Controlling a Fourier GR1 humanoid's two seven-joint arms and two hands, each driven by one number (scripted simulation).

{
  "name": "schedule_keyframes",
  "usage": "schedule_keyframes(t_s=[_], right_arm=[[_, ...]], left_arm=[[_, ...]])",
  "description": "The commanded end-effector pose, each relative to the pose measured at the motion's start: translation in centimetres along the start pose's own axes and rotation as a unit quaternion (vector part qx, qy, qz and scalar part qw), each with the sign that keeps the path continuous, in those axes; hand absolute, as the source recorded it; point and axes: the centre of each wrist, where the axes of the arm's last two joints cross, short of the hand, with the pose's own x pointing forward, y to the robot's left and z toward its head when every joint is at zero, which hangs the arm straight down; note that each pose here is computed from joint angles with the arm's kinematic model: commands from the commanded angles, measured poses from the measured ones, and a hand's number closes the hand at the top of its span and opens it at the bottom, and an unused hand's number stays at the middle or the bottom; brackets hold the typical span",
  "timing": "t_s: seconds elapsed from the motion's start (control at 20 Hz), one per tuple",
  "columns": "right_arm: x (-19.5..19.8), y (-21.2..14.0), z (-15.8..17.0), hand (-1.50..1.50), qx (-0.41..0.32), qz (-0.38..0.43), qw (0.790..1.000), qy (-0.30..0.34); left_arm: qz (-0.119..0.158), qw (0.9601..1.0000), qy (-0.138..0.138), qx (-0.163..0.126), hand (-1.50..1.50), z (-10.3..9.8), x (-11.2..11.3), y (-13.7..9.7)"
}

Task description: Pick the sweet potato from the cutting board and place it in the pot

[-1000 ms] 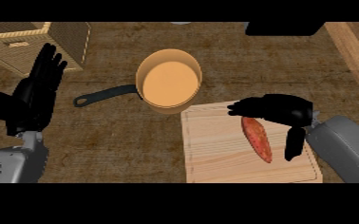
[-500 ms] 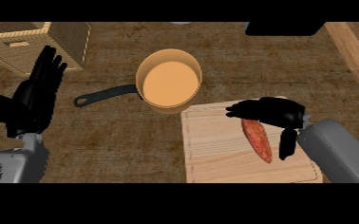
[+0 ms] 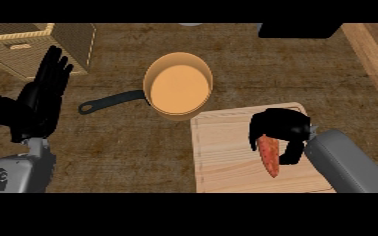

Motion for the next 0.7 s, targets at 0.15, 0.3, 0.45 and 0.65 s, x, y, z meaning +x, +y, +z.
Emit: schedule_keyframes(t_s=[0.15, 0.3, 0.45, 0.65], right_arm=[[-1.3, 1.4, -0.6, 1.50, 0.023, -0.005, 0.999, -0.028], [7.6, -0.1, -9.2, 1.50, -0.010, -0.013, 1.000, 0.004], [12.2, -1.2, -13.9, 1.50, -0.050, -0.030, 0.998, 0.017], [14.6, -1.2, -14.4, 1.50, -0.068, -0.024, 0.995, 0.073]], left_arm=[[0.000, 1.0000, 0.002, -0.002, 0.00, 0.4, 0.4, -0.6], [0.001, 0.9999, 0.010, 0.002, 0.00, 0.9, -0.7, -0.4], [-0.009, 0.9999, 0.013, 0.006, 0.00, 0.8, -0.7, 0.4], [0.003, 0.9998, 0.019, -0.008, 0.00, 0.6, -0.9, -0.4]])
